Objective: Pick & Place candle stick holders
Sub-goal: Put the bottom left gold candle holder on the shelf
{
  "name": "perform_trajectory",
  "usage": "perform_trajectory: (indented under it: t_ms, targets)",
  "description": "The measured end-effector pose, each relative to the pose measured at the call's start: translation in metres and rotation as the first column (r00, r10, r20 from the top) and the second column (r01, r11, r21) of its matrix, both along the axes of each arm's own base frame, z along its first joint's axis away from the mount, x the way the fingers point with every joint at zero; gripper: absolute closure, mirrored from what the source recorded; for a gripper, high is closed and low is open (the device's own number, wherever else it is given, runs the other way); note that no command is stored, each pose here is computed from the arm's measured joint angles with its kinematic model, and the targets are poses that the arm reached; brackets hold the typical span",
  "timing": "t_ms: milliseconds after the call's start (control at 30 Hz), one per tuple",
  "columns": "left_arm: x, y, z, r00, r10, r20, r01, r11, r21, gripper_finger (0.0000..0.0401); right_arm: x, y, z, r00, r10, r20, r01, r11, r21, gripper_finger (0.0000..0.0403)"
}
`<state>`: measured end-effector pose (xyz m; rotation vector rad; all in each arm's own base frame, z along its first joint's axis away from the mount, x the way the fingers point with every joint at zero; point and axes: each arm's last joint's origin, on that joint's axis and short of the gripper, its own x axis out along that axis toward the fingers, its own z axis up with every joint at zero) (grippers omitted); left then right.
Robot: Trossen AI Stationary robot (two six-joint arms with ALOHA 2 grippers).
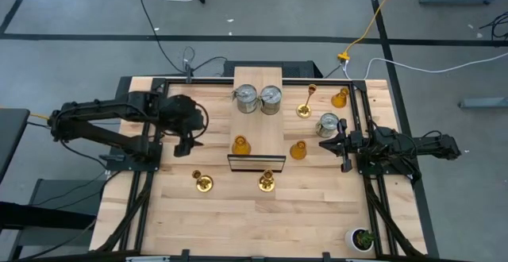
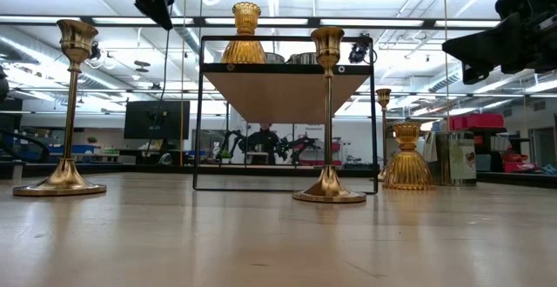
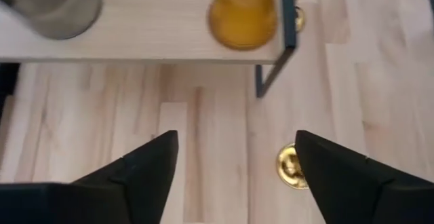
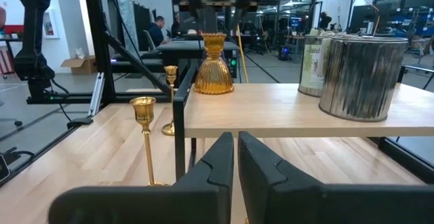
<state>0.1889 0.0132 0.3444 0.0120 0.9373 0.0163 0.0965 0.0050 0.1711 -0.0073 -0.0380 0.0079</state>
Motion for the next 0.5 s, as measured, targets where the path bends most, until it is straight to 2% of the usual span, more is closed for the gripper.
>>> perform_trajectory:
  t_ms: [300, 500]
  targets:
    - [-0.001, -0.028, 0.000, 0.983, -0.184, 0.000, 0.183, 0.981, -0.065, 0.0055, 0.000, 0.000, 0.000, 1.000, 0.000, 0.000, 0.000, 1.000, 0.000, 0.0376]
    - [-0.002, -0.042, 0.000, 0.971, -0.238, -0.001, 0.237, 0.968, -0.077, 0.0036, 0.000, 0.000, 0.000, 1.000, 0.000, 0.000, 0.000, 1.000, 0.000, 0.0376]
